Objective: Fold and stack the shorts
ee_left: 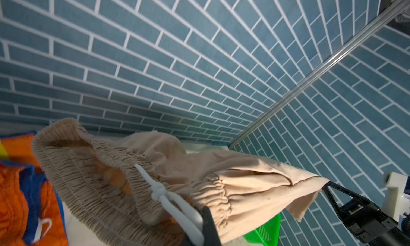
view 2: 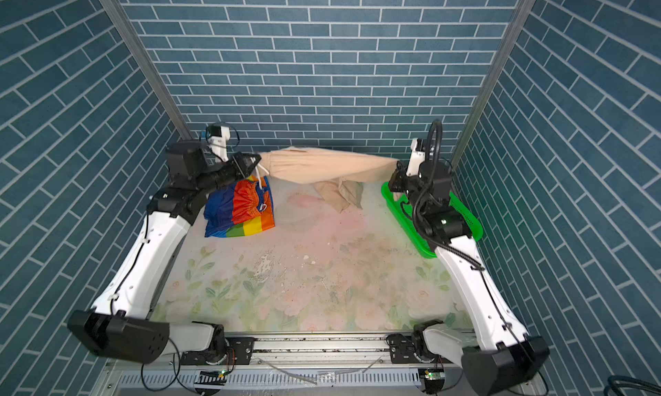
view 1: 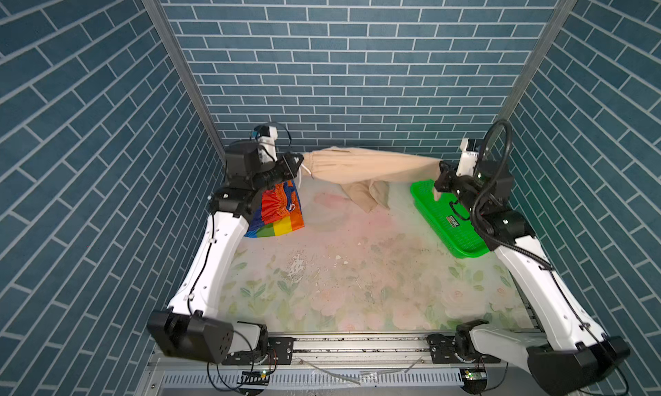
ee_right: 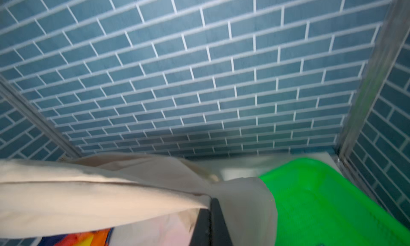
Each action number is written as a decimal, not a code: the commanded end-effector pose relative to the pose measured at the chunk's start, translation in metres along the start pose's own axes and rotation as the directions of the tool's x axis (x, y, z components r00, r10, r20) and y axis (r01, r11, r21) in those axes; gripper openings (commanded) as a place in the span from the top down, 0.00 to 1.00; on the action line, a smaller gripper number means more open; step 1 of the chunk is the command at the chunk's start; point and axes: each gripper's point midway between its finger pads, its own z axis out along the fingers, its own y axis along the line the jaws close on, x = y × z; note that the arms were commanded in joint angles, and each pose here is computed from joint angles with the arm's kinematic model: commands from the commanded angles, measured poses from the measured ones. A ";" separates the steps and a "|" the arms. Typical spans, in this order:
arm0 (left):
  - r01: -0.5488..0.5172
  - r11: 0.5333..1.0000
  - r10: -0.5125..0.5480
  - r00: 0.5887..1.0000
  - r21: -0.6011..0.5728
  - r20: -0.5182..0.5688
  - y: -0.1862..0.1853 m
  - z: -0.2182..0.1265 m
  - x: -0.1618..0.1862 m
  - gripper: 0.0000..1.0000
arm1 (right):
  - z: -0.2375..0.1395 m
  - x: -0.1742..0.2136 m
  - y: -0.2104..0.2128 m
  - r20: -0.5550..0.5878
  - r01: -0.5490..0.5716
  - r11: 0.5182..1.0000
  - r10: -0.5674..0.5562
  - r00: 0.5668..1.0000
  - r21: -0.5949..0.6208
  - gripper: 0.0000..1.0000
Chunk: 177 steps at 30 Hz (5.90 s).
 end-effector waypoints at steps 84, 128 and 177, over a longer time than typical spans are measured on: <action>0.059 0.655 -0.324 0.922 -0.753 -0.210 0.276 0.035 0.202 1.00 | 0.233 0.205 -0.055 -0.653 0.023 0.995 0.045 0.756 0.096 1.00; 0.029 0.764 -0.239 0.941 -0.645 -0.240 0.204 0.036 0.195 0.50 | 0.188 0.276 0.023 -0.733 0.129 0.992 -0.099 0.673 -0.016 0.93; -0.218 0.793 -0.036 0.915 -0.569 -0.401 0.207 0.183 0.165 0.39 | 0.183 0.225 -0.033 -0.644 0.061 0.980 0.078 0.761 0.192 0.28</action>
